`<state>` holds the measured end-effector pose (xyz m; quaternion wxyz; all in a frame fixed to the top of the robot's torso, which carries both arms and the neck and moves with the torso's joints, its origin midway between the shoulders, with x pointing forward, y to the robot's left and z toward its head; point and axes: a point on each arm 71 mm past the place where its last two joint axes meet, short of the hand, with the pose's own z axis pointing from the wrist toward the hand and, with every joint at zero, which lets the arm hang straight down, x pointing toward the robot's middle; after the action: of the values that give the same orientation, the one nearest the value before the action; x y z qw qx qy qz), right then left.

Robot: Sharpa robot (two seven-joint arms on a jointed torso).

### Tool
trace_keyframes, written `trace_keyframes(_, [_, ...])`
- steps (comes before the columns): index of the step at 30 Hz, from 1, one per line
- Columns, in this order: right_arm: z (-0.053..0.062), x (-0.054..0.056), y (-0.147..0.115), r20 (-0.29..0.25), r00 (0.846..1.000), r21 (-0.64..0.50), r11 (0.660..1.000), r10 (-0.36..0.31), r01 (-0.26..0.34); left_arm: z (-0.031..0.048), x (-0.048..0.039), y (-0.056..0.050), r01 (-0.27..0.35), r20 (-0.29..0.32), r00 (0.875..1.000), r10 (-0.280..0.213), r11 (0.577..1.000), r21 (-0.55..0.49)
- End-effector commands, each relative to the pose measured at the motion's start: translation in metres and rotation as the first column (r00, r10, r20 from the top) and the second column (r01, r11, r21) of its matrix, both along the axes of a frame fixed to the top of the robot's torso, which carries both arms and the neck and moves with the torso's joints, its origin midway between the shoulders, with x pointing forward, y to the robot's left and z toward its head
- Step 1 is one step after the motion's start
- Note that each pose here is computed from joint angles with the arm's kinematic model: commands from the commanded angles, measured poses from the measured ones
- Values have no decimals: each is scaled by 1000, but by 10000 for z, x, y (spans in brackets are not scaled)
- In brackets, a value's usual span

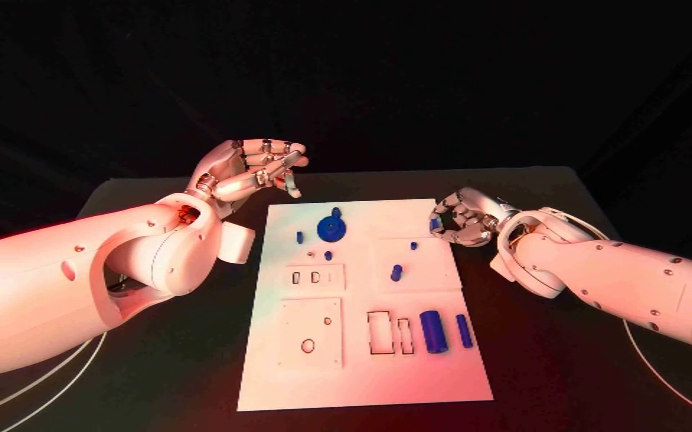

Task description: Assemble the parts on the task board

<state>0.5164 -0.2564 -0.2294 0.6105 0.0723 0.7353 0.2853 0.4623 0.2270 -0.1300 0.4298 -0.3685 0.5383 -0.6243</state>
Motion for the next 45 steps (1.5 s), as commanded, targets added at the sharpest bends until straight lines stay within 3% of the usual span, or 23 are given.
trace_keyframes(1, [44, 8, -17, 57, 997, 15, 998, -54, 53, 7, -7, -17, 22, 2, 1000, -22, 1000, -9])
trace_keyframes(6, [99, -13, 21, 80, 992, 32, 995, -100, 98, 4, -1, -1, 18, 1, 1000, -18, 1000, -8])
trace_keyframes(12, [257, -45, 153, 89, 988, 52, 991, -124, 120, -4, 17, 35, 7, -1, 1000, -7, 1000, -5])
trace_keyframes(18, [389, -175, 481, 82, 993, 77, 994, -78, 72, -14, 40, 59, -2, -3, 1000, 2, 1000, -2])
trace_keyframes(24, [432, -343, 936, 82, 997, 82, 997, 7, -14, -23, 59, 62, -4, -4, 1000, 4, 1000, -1])
trace_keyframes(33, [376, -557, 1496, 66, 992, 79, 990, 110, -116, -40, 82, 37, -5, -10, 1000, 5, 1000, 1])
trace_keyframes(45, [99, -731, 1833, -13, 989, 47, 988, 150, -149, -48, 90, -5, 4, -12, 1000, -4, 1000, -1])
